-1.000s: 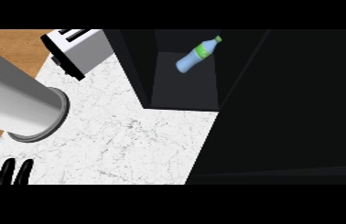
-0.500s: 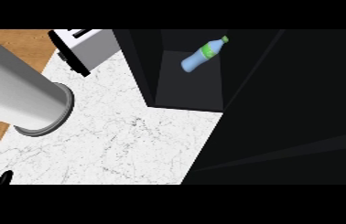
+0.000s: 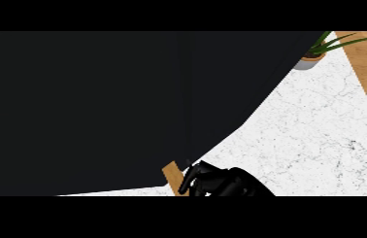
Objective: Pick up the bottled water, place it into the cabinet and close the cabinet
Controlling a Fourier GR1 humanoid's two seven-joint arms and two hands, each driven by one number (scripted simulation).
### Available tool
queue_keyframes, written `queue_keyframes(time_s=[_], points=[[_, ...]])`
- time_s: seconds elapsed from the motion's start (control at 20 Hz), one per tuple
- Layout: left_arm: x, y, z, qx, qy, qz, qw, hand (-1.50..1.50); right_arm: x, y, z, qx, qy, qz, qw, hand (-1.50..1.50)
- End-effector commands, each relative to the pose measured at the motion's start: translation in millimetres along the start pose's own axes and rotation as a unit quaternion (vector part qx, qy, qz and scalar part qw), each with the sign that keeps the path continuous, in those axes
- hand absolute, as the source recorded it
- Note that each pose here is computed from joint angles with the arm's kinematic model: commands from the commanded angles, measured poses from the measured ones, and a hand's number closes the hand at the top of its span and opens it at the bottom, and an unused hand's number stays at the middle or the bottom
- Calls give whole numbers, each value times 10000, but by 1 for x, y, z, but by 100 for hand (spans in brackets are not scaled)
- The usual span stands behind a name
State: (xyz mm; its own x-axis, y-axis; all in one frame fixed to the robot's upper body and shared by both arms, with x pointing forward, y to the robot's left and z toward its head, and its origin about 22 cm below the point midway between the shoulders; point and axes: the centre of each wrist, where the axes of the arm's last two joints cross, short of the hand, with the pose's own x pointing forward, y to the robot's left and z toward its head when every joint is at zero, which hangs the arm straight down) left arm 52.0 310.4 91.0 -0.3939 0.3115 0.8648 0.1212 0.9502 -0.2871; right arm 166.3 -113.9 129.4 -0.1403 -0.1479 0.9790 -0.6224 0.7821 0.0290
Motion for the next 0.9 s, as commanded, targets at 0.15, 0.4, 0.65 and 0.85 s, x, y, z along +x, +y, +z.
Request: queue_keyframes(time_s=[0.15, 0.4, 0.65, 0.85], points=[[21, 27, 21, 86, -57, 150, 9998, -150, 16, -31, -63, -118, -20, -609, 9981, 150], [44, 35, 19, 159, -206, 39, 9997, -150, 2, -58, -89, -99, 17, -877, 9961, 150], [49, 30, 37, 235, -219, 84, 9994, -150, 11, -99, -134, -121, 179, -827, 9963, 150], [51, 41, 42, 237, -240, 42, 9994, -150, 5, -113, -149, 113, 257, -707, 9971, 150]])
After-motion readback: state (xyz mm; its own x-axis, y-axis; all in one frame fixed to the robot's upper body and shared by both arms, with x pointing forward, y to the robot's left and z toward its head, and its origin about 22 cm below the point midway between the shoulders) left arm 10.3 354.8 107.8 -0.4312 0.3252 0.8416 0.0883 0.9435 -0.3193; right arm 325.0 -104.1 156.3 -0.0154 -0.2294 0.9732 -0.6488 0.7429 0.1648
